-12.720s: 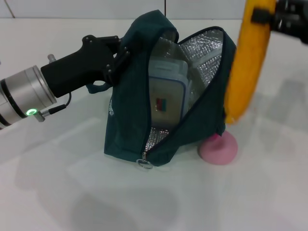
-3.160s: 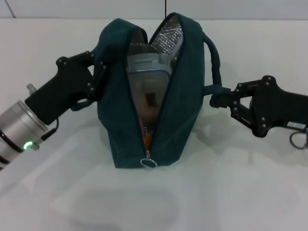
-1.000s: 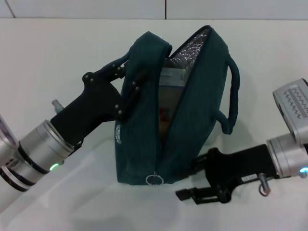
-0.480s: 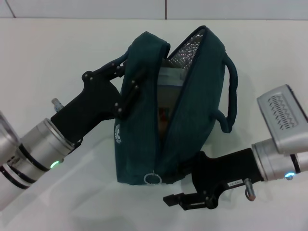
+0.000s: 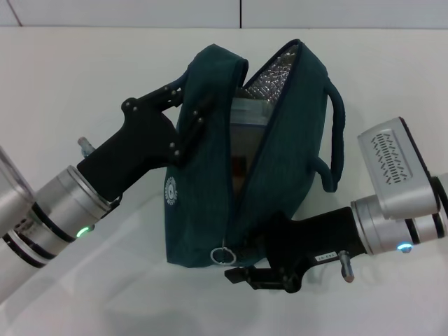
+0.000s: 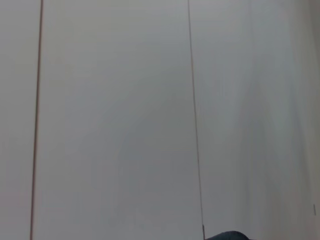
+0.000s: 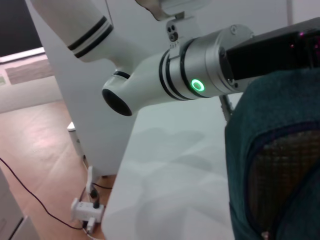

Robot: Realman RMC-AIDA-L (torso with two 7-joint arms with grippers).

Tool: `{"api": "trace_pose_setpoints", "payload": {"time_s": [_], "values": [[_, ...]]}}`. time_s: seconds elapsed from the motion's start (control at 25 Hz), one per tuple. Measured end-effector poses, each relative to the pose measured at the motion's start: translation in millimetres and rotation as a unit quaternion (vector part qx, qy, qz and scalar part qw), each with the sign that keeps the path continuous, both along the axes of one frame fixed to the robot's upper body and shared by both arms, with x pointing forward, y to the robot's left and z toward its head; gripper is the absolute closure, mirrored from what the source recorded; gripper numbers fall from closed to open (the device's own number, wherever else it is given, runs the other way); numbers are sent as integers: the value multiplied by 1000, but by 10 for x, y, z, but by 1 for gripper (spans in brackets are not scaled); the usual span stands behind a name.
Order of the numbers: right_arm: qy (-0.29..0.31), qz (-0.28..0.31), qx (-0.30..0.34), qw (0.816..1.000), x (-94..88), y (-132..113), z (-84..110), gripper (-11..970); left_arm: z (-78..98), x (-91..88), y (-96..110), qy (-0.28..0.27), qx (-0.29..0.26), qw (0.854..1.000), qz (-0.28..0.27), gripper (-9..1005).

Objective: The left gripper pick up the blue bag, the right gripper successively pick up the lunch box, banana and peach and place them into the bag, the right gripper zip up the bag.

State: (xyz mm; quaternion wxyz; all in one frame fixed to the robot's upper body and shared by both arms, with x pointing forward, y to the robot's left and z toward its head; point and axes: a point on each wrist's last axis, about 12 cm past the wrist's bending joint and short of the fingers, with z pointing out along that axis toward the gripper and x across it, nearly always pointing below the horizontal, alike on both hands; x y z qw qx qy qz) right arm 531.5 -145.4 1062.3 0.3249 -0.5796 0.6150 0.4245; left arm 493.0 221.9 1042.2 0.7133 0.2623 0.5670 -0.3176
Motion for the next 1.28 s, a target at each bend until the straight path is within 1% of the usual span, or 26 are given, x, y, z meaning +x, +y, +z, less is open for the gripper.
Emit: {"api": "trace_pose_setpoints", "payload": {"time_s": [0.08, 0.24, 0.32, 0.48, 0.64, 1.0, 1.08, 1.28], "values": [[-3, 8, -6, 1000, -2, 32, -1, 660, 3, 5, 4, 0, -1, 1000, 3, 715], [-9, 33, -26, 999, -26, 122, -12, 659, 6, 11, 8, -1, -2, 1000, 5, 714], [-23, 38, -36, 998, -30, 168, -24, 658, 5, 16, 11, 0, -2, 1000, 7, 714], [-29, 35, -29, 999, -28, 194, -3, 736, 9, 29, 29, -1, -5, 1000, 17, 713], [-41, 18, -15, 999, -1, 189, 8, 814, 4, 24, 35, 1, -4, 1000, 19, 713], [-64, 8, -20, 998, 27, 160, -27, 894, 7, 38, 27, 1, -3, 1000, 18, 711], [-69, 11, -20, 997, 23, 161, -28, 912, 8, 41, 31, 1, -4, 1000, 20, 711], [-95, 33, -2, 995, -41, 153, -9, 917, 13, 49, 59, -1, -8, 999, 32, 710]]}}
